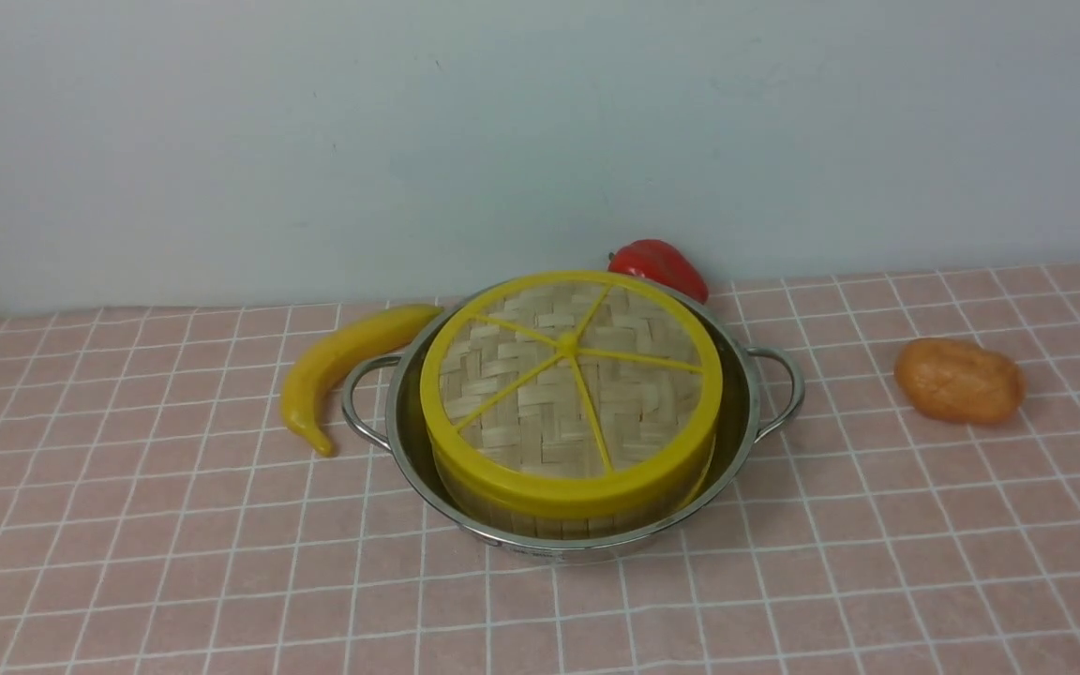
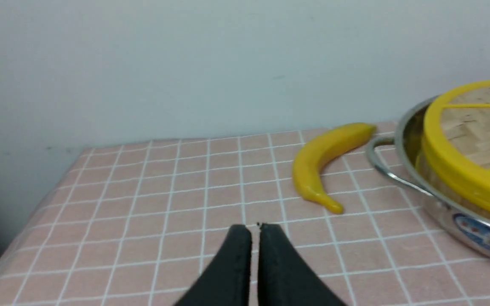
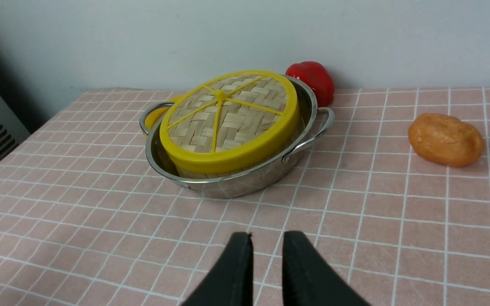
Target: Place the steamer in the pot on the pink tablecloth, and put the lid on the steamer.
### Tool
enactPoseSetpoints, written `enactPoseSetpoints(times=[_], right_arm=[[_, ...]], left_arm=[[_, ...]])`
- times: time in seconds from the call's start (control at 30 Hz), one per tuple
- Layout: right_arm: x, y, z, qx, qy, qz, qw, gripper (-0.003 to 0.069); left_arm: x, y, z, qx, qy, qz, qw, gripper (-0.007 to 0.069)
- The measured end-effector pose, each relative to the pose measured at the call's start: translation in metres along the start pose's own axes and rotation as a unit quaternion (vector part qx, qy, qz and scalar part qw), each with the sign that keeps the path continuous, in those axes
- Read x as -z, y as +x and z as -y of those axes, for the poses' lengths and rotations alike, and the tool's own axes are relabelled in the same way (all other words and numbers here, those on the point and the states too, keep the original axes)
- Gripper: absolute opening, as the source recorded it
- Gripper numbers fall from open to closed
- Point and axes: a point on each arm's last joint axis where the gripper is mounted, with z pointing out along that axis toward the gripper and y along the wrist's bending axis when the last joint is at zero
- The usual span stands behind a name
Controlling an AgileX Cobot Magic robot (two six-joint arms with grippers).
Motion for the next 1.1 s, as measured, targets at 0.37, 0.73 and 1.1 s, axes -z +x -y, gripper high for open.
enactPoseSetpoints(times=[0.37, 0.73, 1.1], right_arm=[[0.0, 0.0, 0.0, -0.001, -0.001, 0.0, 1.0, 0.0165], [0.0, 0.0, 0.0, -0.001, -0.001, -0.001, 1.0, 0.0195], [-0.002, -0.001, 0.003, 0.02, 0.051, 0.034, 0.998, 0.0221]], left_arm=[[0.0, 0.036, 0.001, 0.006, -0.014, 0.005, 1.0, 0.0054], [0.0, 0.036, 0.001, 0.004, -0.014, 0.004, 1.0, 0.0066], [0.0, 0.036, 0.001, 0.004, -0.014, 0.004, 1.0, 0.0085]])
